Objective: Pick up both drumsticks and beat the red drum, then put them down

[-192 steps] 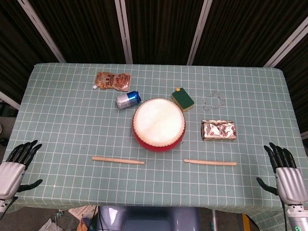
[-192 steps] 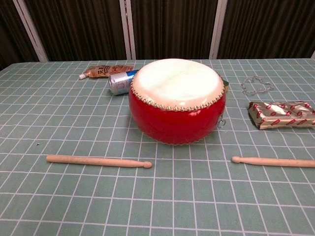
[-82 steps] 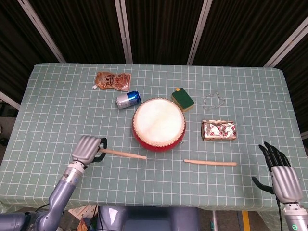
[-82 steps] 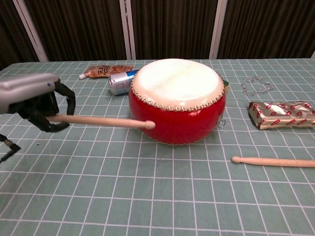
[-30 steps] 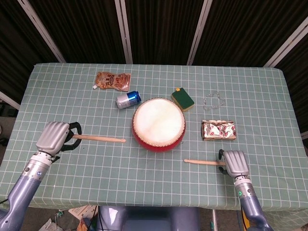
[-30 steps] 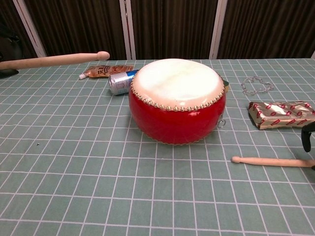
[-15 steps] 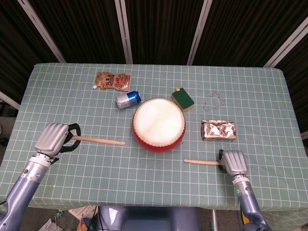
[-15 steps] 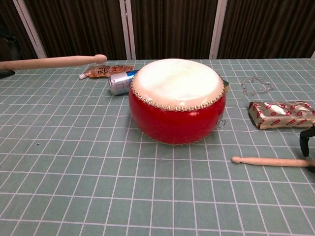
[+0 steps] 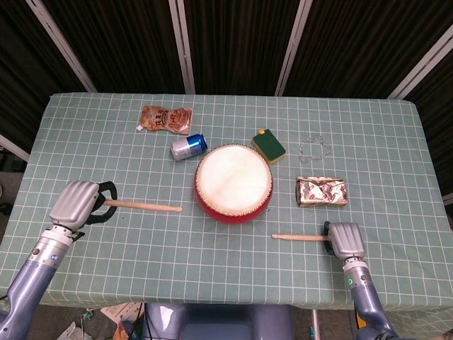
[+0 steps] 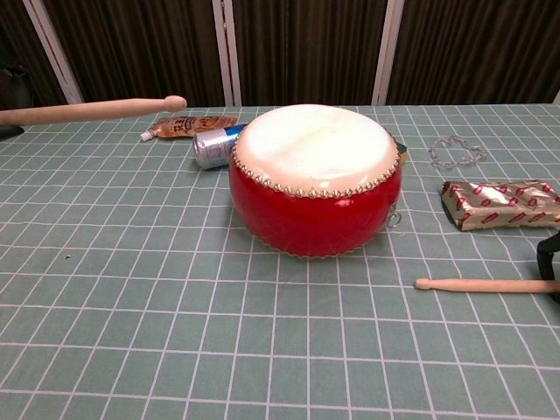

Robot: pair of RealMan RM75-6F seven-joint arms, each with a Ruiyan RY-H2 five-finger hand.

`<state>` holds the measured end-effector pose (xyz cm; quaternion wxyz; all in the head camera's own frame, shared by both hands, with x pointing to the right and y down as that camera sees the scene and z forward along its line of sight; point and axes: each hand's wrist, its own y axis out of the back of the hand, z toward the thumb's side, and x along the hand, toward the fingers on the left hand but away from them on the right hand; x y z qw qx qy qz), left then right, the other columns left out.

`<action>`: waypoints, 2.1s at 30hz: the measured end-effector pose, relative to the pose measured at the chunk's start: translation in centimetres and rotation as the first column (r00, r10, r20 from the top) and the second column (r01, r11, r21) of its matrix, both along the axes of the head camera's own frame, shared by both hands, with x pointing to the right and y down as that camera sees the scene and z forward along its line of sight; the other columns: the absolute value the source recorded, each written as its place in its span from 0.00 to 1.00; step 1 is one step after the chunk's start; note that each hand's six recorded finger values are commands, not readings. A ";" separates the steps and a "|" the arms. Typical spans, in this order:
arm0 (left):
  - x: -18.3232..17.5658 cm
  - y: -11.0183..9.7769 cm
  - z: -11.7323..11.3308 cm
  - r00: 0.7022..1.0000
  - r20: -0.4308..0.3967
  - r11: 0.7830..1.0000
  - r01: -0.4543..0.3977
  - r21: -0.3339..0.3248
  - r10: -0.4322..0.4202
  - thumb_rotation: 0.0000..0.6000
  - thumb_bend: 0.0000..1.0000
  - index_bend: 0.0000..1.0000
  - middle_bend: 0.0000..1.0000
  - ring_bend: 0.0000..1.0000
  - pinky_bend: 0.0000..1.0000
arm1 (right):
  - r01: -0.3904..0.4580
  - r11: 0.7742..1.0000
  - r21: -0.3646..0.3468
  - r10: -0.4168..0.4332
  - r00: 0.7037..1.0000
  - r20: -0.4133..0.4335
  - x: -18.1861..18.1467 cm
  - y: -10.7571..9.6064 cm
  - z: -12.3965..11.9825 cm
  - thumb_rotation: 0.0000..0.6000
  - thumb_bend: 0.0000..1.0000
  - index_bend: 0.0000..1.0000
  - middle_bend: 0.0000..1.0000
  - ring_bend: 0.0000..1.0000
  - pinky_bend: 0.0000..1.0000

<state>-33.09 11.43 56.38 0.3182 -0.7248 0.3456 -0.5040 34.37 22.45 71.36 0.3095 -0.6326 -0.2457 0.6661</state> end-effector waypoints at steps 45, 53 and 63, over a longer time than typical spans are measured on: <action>1.0 -3.7 0.4 1.000 -0.006 0.999 0.016 0.043 -0.016 1.00 0.52 0.78 1.00 1.00 1.00 | -0.349 0.906 0.241 0.252 0.900 0.356 -0.6 -12.3 -14.6 1.00 0.66 0.95 1.00 1.00 0.98; 2.6 -7.2 2.4 1.000 -0.006 0.999 0.014 0.048 -0.014 1.00 0.52 0.78 1.00 1.00 1.00 | -0.346 0.912 0.221 0.249 0.894 0.373 -3.0 -14.2 -14.3 1.00 0.66 0.95 1.00 1.00 0.98; 5.8 -10.0 2.9 0.997 -0.072 0.998 0.022 0.066 -0.017 1.00 0.52 0.78 1.00 1.00 1.00 | -0.353 0.912 0.210 0.263 0.894 0.362 -3.0 -15.0 -13.8 1.00 0.66 0.95 1.00 1.00 0.98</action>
